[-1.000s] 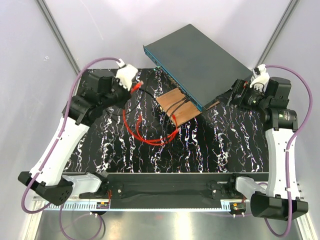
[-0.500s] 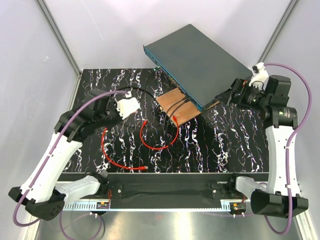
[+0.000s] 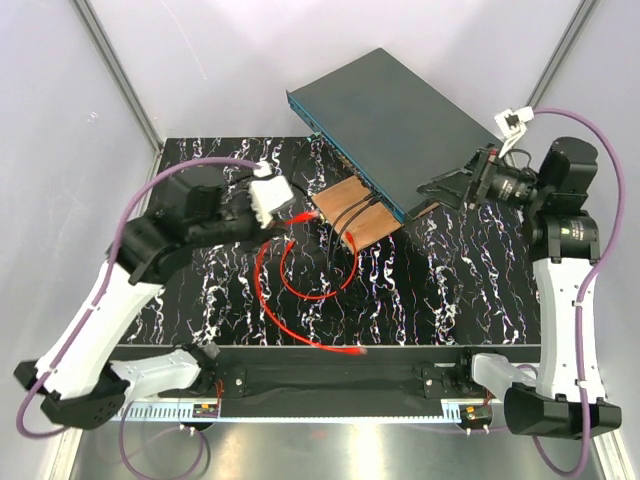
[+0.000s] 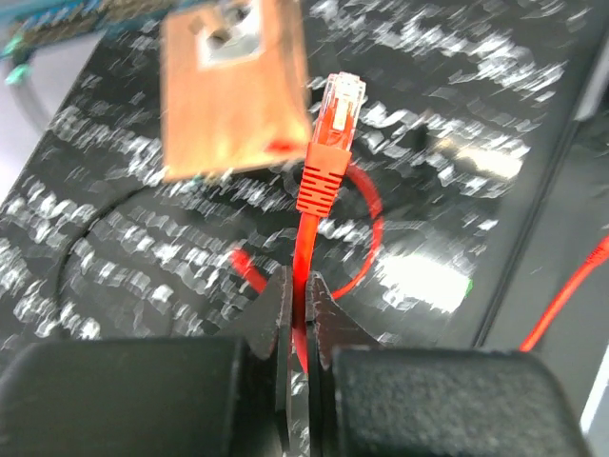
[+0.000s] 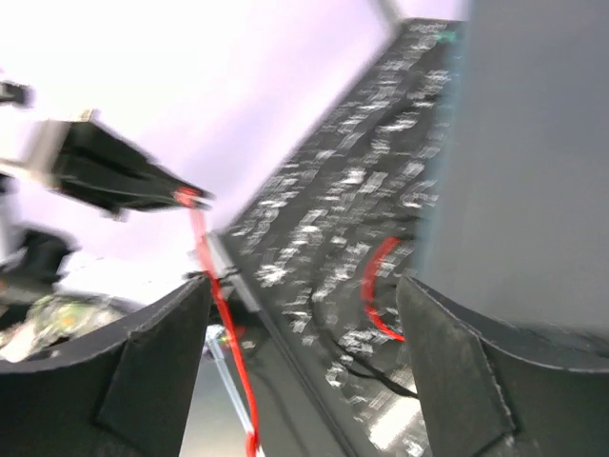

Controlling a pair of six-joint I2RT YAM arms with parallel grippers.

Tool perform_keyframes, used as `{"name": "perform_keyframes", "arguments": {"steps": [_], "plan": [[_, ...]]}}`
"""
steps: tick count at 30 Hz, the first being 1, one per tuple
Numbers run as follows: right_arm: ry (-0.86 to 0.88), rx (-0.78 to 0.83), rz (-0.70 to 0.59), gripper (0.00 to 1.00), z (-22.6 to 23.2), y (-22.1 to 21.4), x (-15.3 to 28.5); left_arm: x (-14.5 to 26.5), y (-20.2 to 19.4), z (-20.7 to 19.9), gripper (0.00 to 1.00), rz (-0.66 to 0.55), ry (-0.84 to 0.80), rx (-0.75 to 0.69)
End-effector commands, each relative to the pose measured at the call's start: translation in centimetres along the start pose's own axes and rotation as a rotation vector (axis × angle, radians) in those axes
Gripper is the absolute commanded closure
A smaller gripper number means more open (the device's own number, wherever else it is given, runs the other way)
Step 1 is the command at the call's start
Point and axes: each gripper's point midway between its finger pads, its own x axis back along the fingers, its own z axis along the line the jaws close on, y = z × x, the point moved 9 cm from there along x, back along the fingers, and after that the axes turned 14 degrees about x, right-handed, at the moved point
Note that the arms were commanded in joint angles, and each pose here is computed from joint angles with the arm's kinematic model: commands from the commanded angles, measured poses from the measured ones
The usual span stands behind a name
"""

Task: Insert the plug into the switch port

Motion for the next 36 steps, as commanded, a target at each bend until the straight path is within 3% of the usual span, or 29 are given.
{"name": "perform_keyframes", "arguments": {"steps": [1,9,17,31,36], "plan": [[0.175,-0.007,-0.043,0.16,2.6,1.0,-0.9,-2.1,3.2,-1.1,1.0,-0.116,-0.05,0.061],[0.279,-0.181,-0.005,0.2,3.3,-1.1,-4.5,-5.9,4.9,-3.3,1.0,-0.112,-0.079,0.081],[0.305,-0.219,0.052,0.24,3.4,-3.0,-6.3,-8.1,6.0,-4.4,1.0,-0.121,-0.073,0.076],[0.316,-0.258,0.098,0.52,3.4,-4.4,-7.4,-9.6,6.8,-5.6,1.0,-0.113,-0.116,0.053],[0.306,-0.255,0.097,0.73,3.3,-4.5,-7.4,-9.6,6.7,-5.7,1.0,-0.106,-0.134,0.046]]}}
